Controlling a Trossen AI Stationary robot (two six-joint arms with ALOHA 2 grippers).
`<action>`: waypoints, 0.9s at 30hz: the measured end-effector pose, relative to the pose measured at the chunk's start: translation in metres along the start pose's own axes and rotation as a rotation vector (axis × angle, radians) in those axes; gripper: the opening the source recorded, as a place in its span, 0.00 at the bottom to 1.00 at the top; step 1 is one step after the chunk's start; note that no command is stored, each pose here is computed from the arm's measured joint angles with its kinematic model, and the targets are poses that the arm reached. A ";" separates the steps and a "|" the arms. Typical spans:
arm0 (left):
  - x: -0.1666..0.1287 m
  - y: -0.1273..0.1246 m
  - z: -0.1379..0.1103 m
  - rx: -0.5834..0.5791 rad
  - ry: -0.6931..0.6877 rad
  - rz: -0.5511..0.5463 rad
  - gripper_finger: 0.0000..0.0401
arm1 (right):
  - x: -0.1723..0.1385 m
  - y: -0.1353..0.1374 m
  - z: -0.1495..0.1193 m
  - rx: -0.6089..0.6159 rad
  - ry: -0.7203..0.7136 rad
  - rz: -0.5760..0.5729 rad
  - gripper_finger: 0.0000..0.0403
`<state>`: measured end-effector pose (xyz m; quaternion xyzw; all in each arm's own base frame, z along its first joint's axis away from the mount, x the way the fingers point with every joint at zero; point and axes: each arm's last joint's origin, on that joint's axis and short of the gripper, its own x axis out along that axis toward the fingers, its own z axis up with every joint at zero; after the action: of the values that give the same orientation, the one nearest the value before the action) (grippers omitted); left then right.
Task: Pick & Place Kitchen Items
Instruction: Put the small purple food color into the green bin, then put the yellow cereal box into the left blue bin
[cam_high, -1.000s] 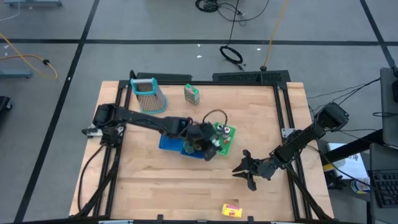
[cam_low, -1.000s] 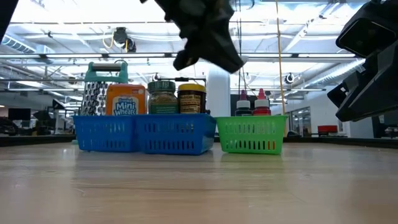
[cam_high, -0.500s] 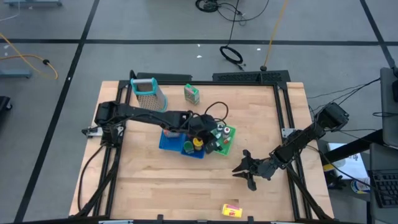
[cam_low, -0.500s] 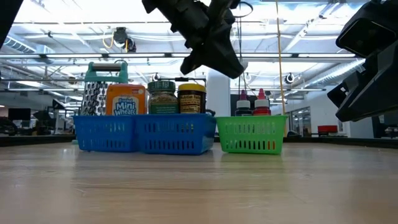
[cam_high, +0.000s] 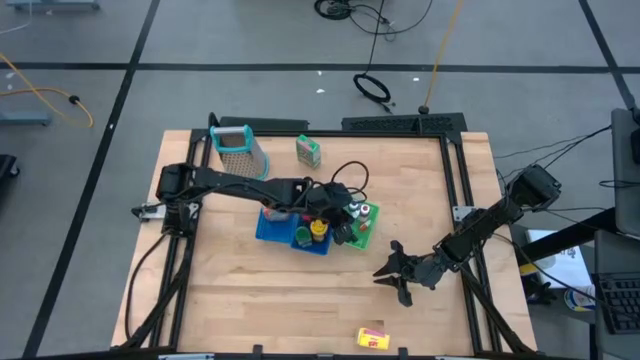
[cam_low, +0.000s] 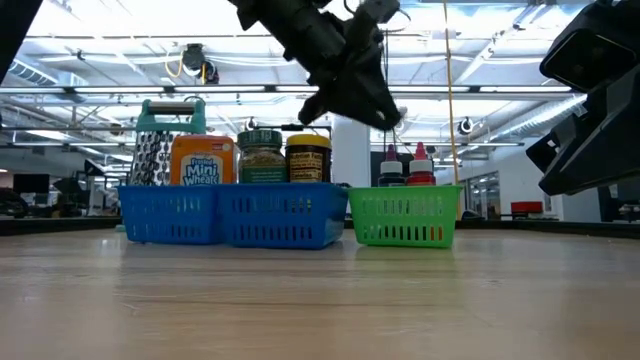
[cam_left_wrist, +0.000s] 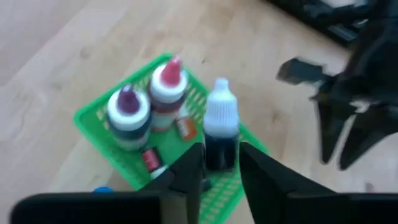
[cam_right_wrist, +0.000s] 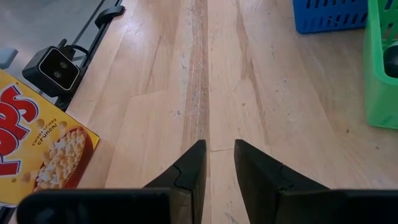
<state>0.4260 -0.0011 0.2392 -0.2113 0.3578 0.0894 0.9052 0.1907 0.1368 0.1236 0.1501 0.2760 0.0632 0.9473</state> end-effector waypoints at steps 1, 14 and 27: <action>0.001 0.002 -0.001 -0.002 0.009 0.007 0.28 | 0.000 0.000 0.000 0.000 0.000 0.000 0.19; 0.005 0.003 -0.003 -0.006 0.018 0.027 0.43 | -0.002 0.002 0.003 -0.020 -0.025 0.021 0.19; 0.002 -0.020 -0.015 0.080 0.039 -0.015 0.38 | -0.054 0.048 0.008 -0.100 -0.139 0.274 0.18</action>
<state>0.4249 -0.0257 0.2342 -0.1793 0.3773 0.0640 0.9063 0.1482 0.1692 0.1725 0.1431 0.1835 0.1950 0.9528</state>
